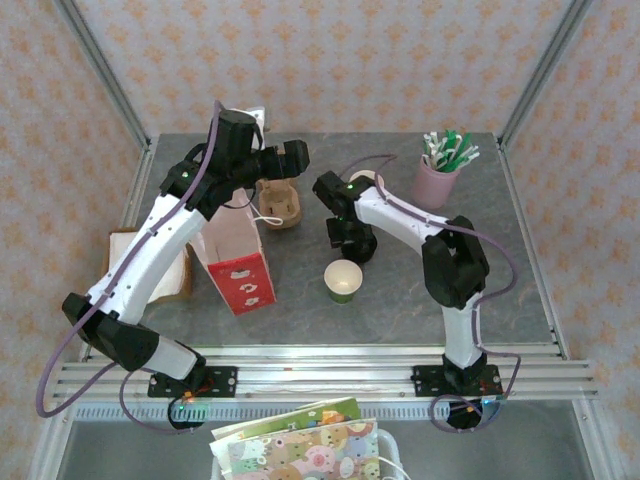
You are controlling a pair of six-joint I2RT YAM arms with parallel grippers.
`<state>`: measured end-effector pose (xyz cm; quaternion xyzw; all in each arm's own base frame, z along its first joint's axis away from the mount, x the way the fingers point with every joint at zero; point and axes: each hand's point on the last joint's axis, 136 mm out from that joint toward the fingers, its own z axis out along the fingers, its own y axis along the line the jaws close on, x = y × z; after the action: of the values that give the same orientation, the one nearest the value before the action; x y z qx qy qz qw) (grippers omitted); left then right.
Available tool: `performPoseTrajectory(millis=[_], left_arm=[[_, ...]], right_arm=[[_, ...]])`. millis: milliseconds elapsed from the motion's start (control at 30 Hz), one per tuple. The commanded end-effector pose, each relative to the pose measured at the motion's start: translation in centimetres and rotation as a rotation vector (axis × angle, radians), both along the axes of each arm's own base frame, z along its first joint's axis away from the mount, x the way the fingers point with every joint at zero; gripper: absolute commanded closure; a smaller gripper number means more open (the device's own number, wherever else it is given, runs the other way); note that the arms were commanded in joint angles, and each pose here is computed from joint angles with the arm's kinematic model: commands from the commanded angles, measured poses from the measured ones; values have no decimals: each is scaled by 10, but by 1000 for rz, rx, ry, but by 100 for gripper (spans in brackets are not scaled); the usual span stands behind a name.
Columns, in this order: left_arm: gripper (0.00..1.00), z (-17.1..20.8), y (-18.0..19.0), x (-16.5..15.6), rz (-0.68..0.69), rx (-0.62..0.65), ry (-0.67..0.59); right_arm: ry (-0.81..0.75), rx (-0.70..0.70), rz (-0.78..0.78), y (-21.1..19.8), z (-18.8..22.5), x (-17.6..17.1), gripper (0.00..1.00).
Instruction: Pack the takeout coffee
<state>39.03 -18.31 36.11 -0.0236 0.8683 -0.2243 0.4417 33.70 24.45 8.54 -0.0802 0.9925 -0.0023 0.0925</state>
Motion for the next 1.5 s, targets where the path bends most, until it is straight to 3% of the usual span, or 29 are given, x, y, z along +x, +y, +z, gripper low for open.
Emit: performPoseTrajectory(millis=[0,167,900,1467], left_arm=[[1,6,-4,2,-20,-7,-25],[1,1,-6,5,-27,-4,-17],[1,-2,-8,4,-44,11,-8],[1,-6,-10,4,-57,12,4]], right_arm=[[-15,23,-1,3,-7,8,59],[-11,20,-3,3,-11,8,68],[-21,21,-17,2,-11,8,86],[-31,26,-19,2,-6,9,81]])
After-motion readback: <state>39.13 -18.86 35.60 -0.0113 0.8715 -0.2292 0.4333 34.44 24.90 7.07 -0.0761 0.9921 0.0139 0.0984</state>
